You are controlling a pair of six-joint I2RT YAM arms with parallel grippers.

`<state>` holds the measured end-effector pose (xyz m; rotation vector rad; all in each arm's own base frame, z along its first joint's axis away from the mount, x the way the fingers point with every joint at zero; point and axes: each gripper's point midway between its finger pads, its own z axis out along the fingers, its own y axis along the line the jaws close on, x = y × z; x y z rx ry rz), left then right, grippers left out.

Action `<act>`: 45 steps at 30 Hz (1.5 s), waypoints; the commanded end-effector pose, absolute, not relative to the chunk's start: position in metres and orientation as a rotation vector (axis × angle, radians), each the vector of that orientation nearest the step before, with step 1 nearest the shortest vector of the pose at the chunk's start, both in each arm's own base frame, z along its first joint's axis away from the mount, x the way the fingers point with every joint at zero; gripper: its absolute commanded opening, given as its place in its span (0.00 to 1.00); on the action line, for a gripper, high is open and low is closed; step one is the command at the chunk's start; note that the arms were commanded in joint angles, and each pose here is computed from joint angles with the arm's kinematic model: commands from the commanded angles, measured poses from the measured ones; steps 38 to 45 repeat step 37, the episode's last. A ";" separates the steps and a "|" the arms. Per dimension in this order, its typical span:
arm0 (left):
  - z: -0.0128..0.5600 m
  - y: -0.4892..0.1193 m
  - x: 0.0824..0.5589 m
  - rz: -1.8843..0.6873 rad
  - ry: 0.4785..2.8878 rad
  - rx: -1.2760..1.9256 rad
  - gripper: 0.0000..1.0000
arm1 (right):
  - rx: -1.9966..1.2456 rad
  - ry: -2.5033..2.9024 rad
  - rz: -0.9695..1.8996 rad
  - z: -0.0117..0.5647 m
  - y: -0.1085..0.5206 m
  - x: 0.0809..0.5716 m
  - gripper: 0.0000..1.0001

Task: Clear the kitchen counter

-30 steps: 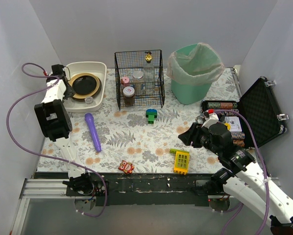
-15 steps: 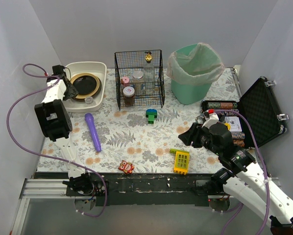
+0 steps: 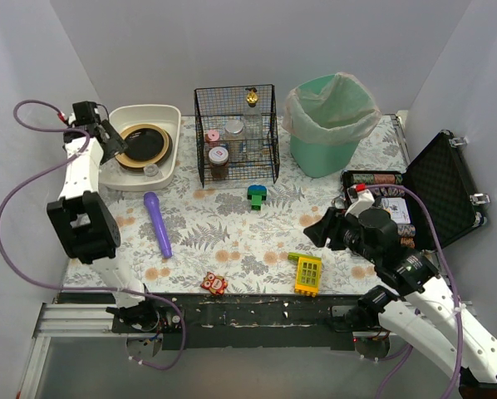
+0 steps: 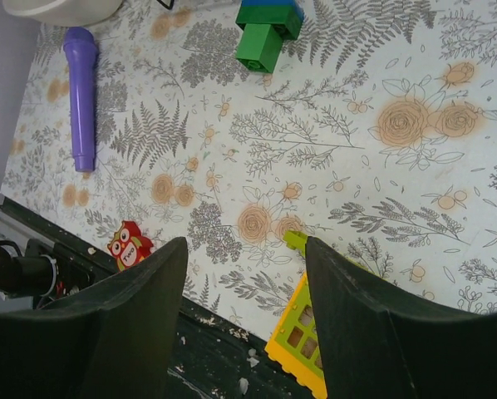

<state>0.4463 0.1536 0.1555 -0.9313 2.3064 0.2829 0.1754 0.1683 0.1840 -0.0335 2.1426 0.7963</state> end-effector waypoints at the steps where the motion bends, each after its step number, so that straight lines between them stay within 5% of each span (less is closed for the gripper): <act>1: 0.231 0.130 0.422 0.137 2.131 -0.882 0.98 | -0.066 2.068 0.766 0.221 0.165 0.183 0.69; 8: 0.274 0.044 0.388 -0.329 1.991 -0.667 0.98 | -0.036 2.086 0.671 0.232 0.155 0.192 0.81; 14: 0.253 -0.010 0.334 -0.587 2.003 -0.625 0.98 | 0.036 2.097 0.551 0.222 0.139 0.202 0.85; 25: 0.180 -0.035 0.267 -0.583 2.125 -0.665 0.98 | 0.082 2.014 0.495 0.207 0.123 0.207 0.85; 45: 0.181 -0.043 0.262 -0.637 2.095 -0.635 0.98 | 0.101 2.062 0.413 0.198 0.114 0.208 0.86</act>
